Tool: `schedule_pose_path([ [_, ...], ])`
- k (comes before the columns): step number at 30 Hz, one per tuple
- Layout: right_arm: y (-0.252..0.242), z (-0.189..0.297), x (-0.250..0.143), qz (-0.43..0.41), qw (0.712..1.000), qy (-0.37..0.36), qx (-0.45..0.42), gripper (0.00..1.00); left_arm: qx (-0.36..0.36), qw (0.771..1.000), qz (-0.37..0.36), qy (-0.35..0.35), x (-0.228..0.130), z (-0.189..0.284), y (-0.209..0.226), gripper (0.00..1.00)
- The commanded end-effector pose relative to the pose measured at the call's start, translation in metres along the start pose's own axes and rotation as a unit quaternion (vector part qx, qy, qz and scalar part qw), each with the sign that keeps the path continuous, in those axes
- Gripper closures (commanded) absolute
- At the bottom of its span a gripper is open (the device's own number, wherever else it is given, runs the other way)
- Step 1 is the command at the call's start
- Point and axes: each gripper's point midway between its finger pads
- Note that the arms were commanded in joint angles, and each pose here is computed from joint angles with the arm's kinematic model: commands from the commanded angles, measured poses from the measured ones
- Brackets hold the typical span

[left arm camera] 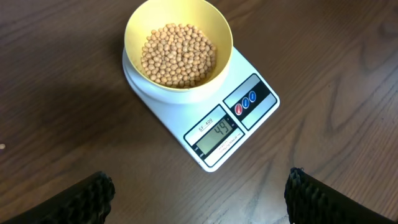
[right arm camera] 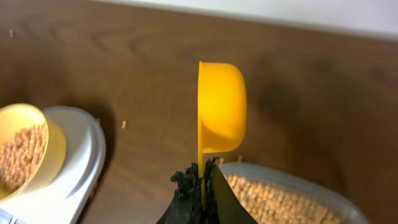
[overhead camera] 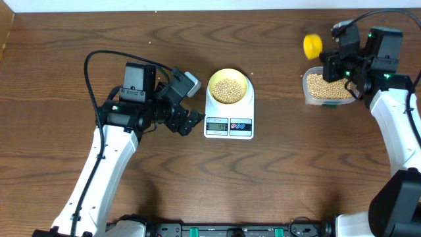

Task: Scoop item into bowl and weigh 50g on scale
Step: 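Carry the empty scoop right back into the soybean tub, then drag the scoop through the soybeans in the tub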

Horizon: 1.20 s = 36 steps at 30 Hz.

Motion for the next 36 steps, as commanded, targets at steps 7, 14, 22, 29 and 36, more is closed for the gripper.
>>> schedule_pose_path([
  [7, 0.006, 0.005, -0.049, -0.051, 0.994, 0.099, 0.006, 0.98, -0.003, 1.0, -0.012, -0.012, 0.006, 0.005, -0.002, 0.1],
  [14, -0.031, 0.017, -0.08, -0.051, 0.978, 0.166, -0.112, 0.98, -0.003, 1.0, -0.012, -0.012, 0.006, 0.005, -0.002, 0.1],
  [22, -0.044, 0.022, -0.086, -0.046, 0.971, 0.178, -0.154, 0.98, -0.003, 1.0, -0.012, -0.012, 0.006, 0.005, -0.002, 0.1],
  [29, -0.031, 0.017, -0.085, -0.071, 0.976, 0.171, -0.118, 0.99, -0.003, 1.0, -0.012, -0.012, 0.006, 0.005, -0.002, 0.1],
  [36, -0.012, 0.013, -0.082, -0.08, 0.982, 0.162, -0.06, 0.99, -0.003, 1.0, -0.012, -0.012, 0.006, 0.005, -0.002, 0.1],
])
Point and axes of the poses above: each gripper's point midway between its finger pads, its own z axis back along the fingers, its own y axis along the line the jaws close on, x = y × z, and after that the axes turned 4 degrees about -z, right-handed
